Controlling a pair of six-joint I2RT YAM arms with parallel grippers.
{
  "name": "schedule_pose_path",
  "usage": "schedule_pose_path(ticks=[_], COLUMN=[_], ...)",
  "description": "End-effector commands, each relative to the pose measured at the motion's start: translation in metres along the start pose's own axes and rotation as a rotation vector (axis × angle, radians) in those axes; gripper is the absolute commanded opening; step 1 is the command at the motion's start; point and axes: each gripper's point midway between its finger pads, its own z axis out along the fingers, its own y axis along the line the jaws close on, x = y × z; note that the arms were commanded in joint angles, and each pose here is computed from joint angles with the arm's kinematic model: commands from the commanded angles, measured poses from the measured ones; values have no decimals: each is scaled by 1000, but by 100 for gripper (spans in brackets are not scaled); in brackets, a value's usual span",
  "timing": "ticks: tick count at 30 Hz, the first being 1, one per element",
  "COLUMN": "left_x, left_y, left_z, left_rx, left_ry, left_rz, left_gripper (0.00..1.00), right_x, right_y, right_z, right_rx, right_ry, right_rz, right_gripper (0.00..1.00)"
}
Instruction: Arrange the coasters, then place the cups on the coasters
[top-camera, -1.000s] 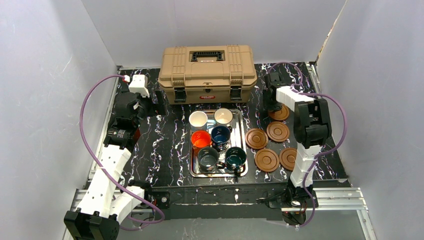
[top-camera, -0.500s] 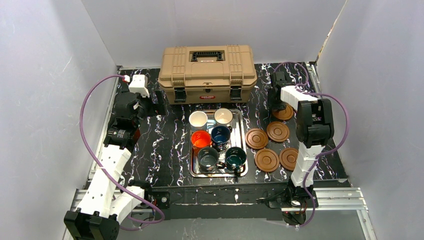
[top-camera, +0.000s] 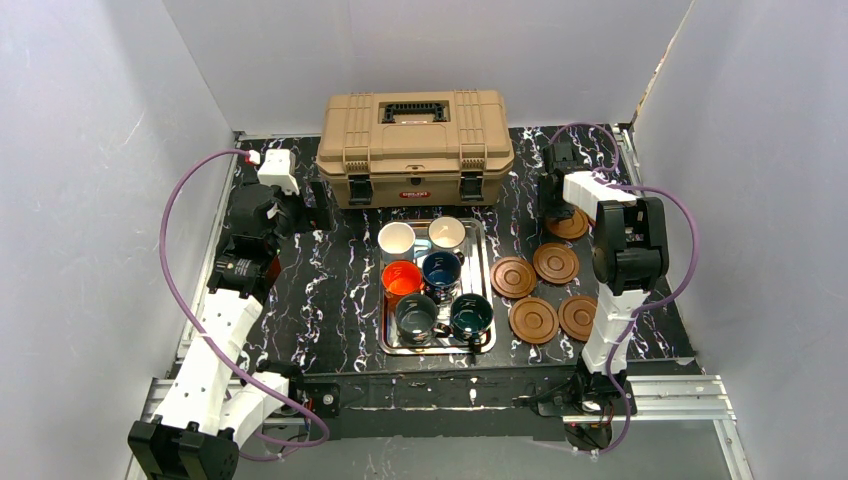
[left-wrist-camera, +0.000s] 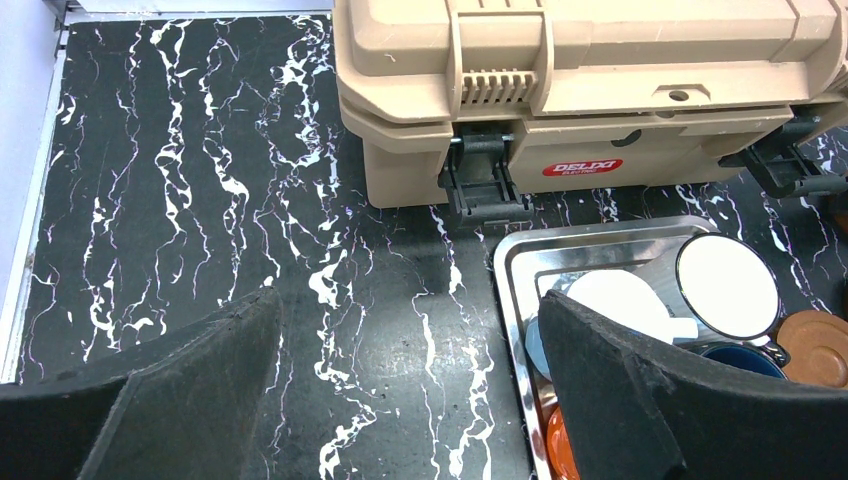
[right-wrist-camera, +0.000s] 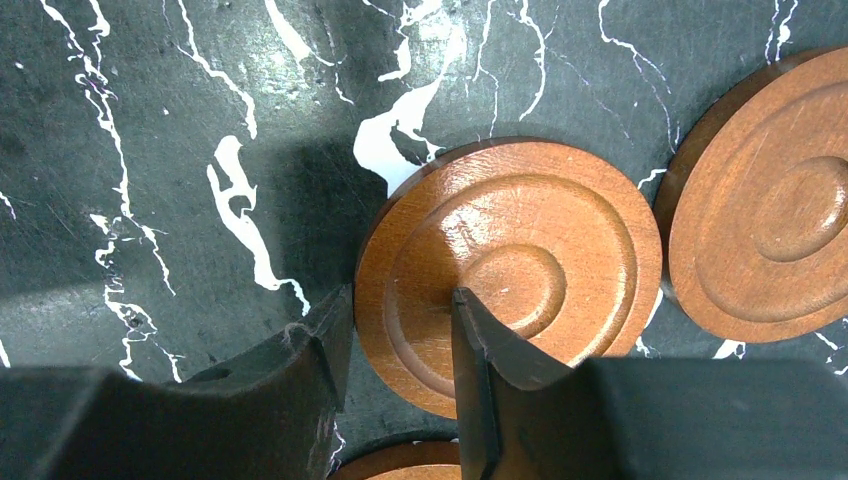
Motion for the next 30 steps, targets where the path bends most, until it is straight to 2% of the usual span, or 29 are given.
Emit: schedule_pose_path(ticks=[1,19,30], left_x=[-4,-4,-4], left_y=[-1,-2,-2], left_z=[1,1,2], left_rx=[5,8,11], left_ry=[-15,-12,-12], left_rz=[7,7,6], left_gripper=[98,98,98], right_x=[-9,-11,-36], right_y=[1,-1,8], right_z=[9,10,-17], right_rx=[-23,-32,-101], right_ry=[-17,-16,-65], right_rz=[8,18,38], right_gripper=[41,41,48])
